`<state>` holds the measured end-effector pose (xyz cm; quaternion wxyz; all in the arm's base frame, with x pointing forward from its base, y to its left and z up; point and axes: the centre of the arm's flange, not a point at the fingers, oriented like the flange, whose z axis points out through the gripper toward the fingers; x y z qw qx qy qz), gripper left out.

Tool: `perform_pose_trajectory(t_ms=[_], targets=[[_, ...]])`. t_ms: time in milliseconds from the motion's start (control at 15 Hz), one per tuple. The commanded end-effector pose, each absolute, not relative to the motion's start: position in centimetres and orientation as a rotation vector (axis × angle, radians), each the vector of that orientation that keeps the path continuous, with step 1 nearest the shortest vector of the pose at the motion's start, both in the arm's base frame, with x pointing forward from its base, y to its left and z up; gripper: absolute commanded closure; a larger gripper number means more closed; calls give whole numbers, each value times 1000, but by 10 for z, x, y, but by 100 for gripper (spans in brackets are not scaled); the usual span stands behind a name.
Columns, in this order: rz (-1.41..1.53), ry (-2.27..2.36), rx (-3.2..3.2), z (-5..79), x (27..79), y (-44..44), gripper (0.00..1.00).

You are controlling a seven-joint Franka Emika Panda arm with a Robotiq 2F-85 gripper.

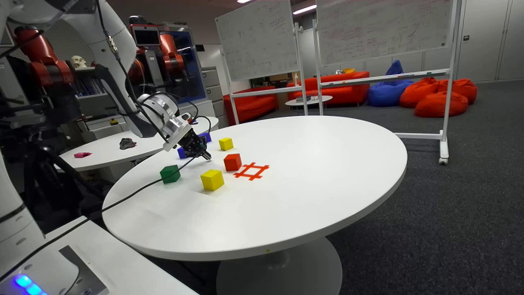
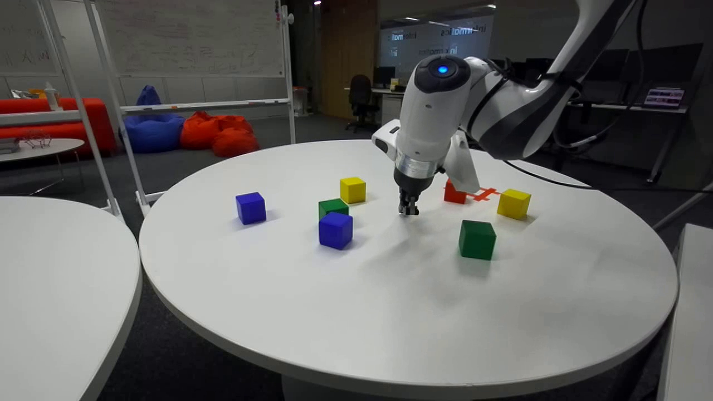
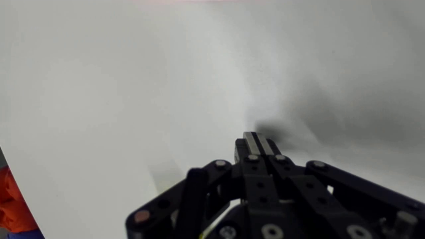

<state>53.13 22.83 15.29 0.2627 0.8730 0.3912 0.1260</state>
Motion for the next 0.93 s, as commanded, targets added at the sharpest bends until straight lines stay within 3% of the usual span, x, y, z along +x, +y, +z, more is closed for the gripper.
perform_pose_trajectory(t_ms=[0,400,867], targets=[[358,1160,2326,157,524,228,100],[346,1094,2357,152,529,234,99],[393,700,2756,145,543,243,100]])
